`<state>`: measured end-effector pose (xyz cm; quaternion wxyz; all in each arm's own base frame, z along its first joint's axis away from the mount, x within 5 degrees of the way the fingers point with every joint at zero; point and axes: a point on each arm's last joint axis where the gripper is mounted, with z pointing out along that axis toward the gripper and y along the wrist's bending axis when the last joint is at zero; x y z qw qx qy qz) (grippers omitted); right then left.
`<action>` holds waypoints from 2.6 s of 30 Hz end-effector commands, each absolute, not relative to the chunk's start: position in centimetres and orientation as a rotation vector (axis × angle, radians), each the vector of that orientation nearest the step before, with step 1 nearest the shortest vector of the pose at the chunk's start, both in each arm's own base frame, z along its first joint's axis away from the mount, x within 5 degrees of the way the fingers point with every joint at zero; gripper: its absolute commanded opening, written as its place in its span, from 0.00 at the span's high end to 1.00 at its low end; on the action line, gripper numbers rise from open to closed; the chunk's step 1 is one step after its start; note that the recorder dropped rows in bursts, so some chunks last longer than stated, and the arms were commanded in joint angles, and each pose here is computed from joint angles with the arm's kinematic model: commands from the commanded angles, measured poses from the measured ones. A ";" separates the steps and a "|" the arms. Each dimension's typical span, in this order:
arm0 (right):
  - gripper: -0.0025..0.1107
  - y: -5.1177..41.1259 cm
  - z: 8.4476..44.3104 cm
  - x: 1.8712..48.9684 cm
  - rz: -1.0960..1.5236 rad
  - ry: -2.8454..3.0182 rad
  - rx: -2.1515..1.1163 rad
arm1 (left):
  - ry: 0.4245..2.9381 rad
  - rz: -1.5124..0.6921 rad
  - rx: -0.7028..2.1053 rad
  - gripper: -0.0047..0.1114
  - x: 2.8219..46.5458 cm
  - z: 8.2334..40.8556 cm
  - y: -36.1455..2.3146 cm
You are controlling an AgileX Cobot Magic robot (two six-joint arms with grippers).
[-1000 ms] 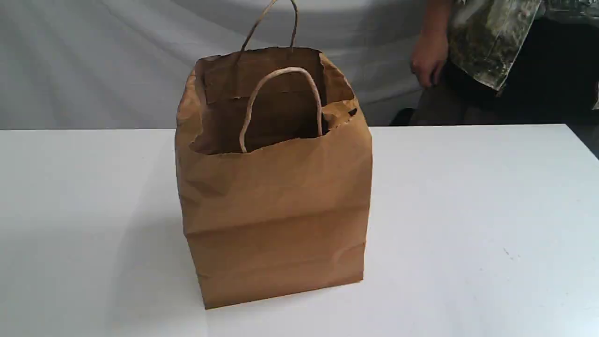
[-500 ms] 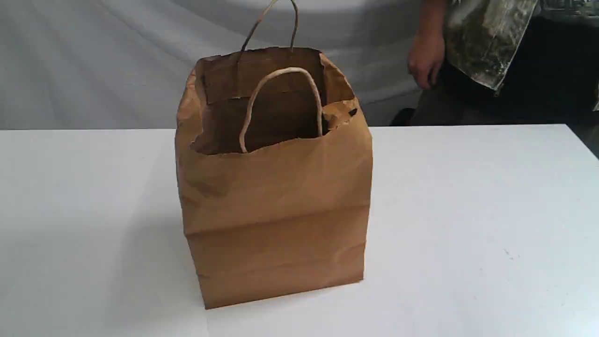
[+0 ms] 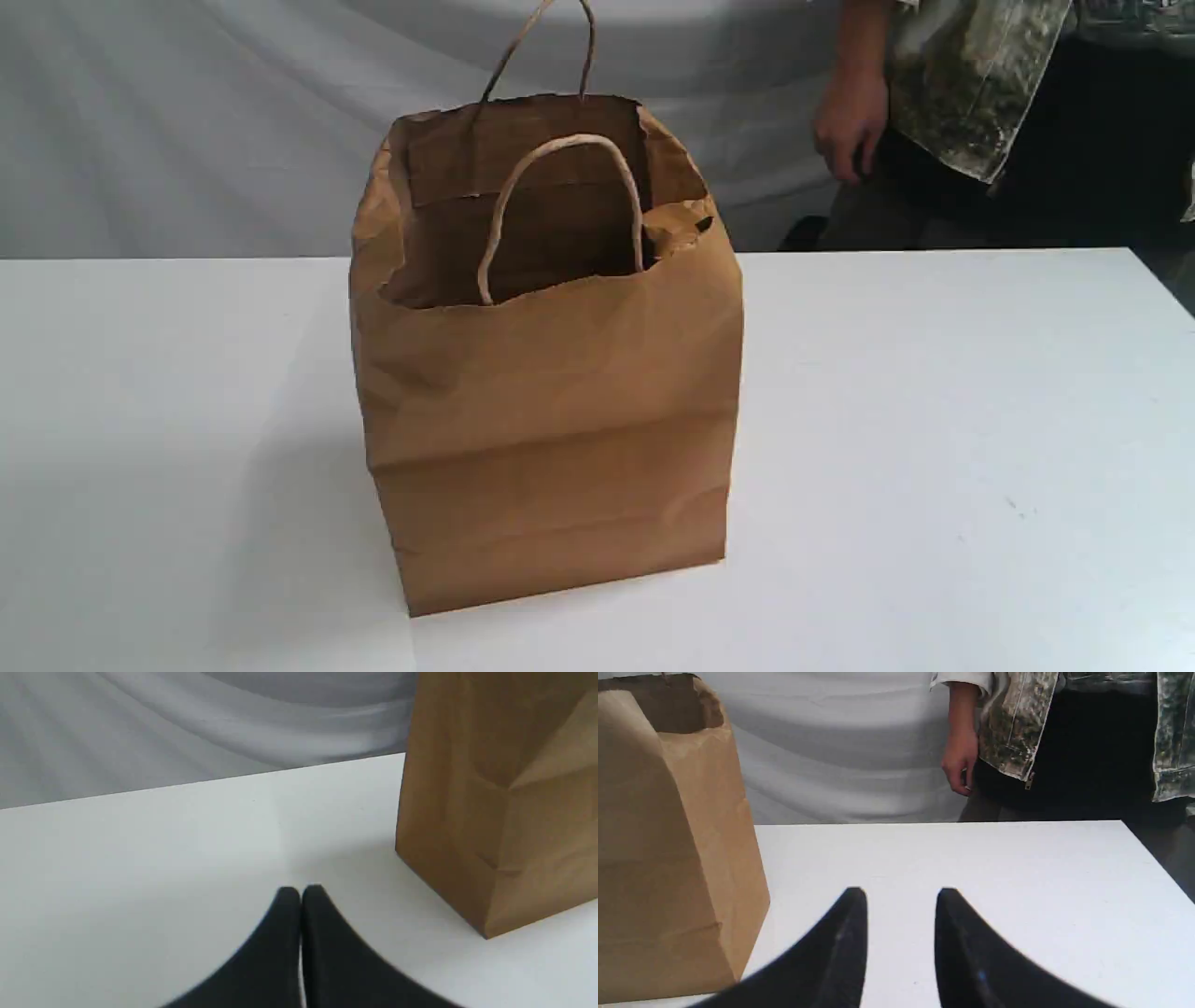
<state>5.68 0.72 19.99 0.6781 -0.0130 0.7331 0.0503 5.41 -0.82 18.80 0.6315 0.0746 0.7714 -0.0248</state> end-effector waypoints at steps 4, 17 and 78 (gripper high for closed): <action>0.75 0.8 19.5 5.7 0.056 1.681 -0.106 | 1.759 -0.057 0.163 0.96 5.4 18.8 -0.8; 0.75 0.7 18.7 5.5 -0.018 1.774 -0.183 | 1.759 -0.057 0.163 0.96 5.4 18.8 -0.8; 0.75 0.0 18.2 5.3 0.043 1.830 0.025 | 1.759 -0.057 0.163 0.96 5.4 18.8 -0.8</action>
